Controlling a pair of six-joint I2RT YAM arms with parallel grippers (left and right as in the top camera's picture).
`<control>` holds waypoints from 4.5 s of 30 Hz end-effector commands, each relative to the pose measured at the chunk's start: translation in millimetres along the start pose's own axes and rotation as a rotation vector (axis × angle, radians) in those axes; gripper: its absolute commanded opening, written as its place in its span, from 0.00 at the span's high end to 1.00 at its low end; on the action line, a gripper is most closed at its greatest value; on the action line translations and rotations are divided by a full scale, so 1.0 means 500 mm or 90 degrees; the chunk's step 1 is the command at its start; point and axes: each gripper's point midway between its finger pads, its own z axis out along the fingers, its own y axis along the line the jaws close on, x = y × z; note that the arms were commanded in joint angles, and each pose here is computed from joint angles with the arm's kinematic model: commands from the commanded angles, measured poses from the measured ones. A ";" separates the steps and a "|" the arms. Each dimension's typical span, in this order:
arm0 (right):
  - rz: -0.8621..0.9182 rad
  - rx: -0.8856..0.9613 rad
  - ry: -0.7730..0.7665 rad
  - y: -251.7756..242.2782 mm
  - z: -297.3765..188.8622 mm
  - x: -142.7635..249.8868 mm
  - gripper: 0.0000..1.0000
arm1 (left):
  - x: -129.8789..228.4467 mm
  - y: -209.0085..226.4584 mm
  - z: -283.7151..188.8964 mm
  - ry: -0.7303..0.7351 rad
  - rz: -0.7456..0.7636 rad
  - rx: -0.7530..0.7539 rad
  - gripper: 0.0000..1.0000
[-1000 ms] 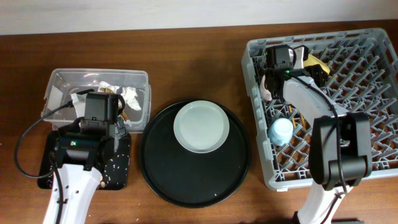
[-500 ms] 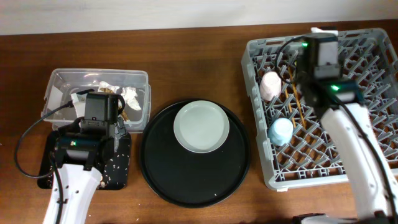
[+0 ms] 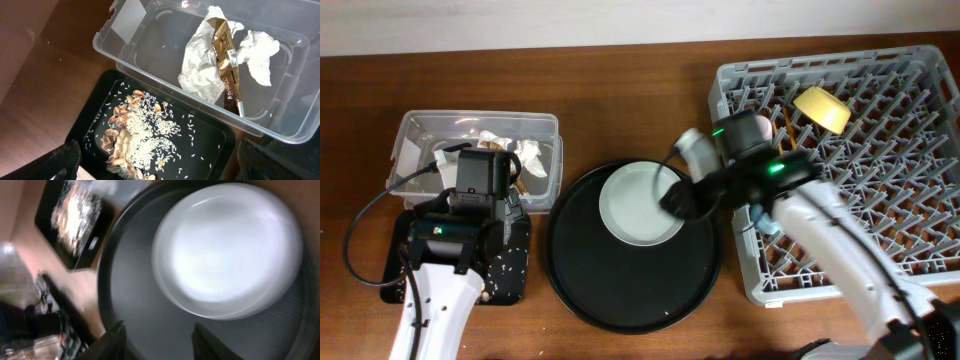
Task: Sort waste into correct bins and load items into the dishwasher rack
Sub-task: 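Move the right gripper to the white plate and grasp its rim, then lift the white plate with the right gripper and carry it over the rack, then lower the white plate upright into the rack slots and release it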
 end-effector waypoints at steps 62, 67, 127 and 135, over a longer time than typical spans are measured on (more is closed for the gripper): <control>0.231 -0.172 -0.411 -0.362 -0.404 -0.042 0.96 | 0.000 0.001 0.000 0.000 0.003 -0.001 0.01; 0.272 -0.143 -0.370 -0.409 -0.363 -0.016 0.96 | 0.000 0.001 0.000 0.000 0.003 -0.001 0.01; 0.180 0.517 0.124 -0.445 -0.172 0.061 0.62 | 0.000 0.001 0.000 0.000 0.003 -0.001 0.01; 0.183 0.500 0.127 -0.443 -0.159 0.062 0.96 | 0.000 0.001 0.000 0.000 0.003 -0.001 0.01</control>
